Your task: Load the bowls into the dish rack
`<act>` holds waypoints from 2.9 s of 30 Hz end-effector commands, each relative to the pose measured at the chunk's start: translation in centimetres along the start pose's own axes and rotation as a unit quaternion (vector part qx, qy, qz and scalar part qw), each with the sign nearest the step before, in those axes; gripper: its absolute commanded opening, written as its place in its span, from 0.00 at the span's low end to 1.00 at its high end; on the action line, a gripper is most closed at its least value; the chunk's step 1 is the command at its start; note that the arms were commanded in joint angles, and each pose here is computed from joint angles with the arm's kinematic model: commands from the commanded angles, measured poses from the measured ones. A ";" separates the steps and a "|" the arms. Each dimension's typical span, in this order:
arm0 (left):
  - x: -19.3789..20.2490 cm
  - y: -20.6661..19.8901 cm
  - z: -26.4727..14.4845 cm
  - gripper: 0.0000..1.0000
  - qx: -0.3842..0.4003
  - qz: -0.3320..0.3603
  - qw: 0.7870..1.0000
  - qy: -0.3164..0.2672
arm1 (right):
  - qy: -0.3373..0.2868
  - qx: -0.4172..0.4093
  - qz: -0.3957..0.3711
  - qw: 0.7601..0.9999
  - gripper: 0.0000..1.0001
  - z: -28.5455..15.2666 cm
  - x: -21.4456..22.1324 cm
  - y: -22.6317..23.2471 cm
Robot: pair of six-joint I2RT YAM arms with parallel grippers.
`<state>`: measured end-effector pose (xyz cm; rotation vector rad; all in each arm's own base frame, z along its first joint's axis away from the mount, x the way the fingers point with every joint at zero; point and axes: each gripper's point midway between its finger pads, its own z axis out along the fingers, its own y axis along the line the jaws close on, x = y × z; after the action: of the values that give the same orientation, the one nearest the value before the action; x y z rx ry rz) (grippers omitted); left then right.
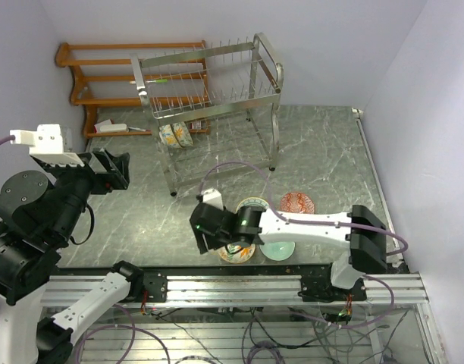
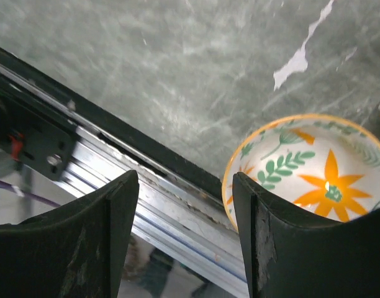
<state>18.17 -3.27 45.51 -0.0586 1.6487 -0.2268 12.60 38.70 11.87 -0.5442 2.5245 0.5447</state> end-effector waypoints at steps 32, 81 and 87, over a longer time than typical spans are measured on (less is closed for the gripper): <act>0.7 1.3 -0.7 0.99 -0.029 -0.008 1.000 0.004 | 0.086 0.162 -0.087 0.979 0.34 3.3 7.0 -5.1; -3.0 2.7 -0.9 0.99 -0.082 -0.038 0.995 -0.049 | -0.024 -0.480 0.079 0.873 0.00 -3.9 -16.8 0.6; -3.4 2.5 0.5 0.98 -0.093 -0.035 0.994 -0.049 | -0.046 -0.537 0.108 0.835 0.00 -3.7 -20.7 -1.7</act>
<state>18.29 -0.56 46.80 -0.2303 1.6137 -0.1396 26.96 41.25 19.87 -0.4447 2.2374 1.8408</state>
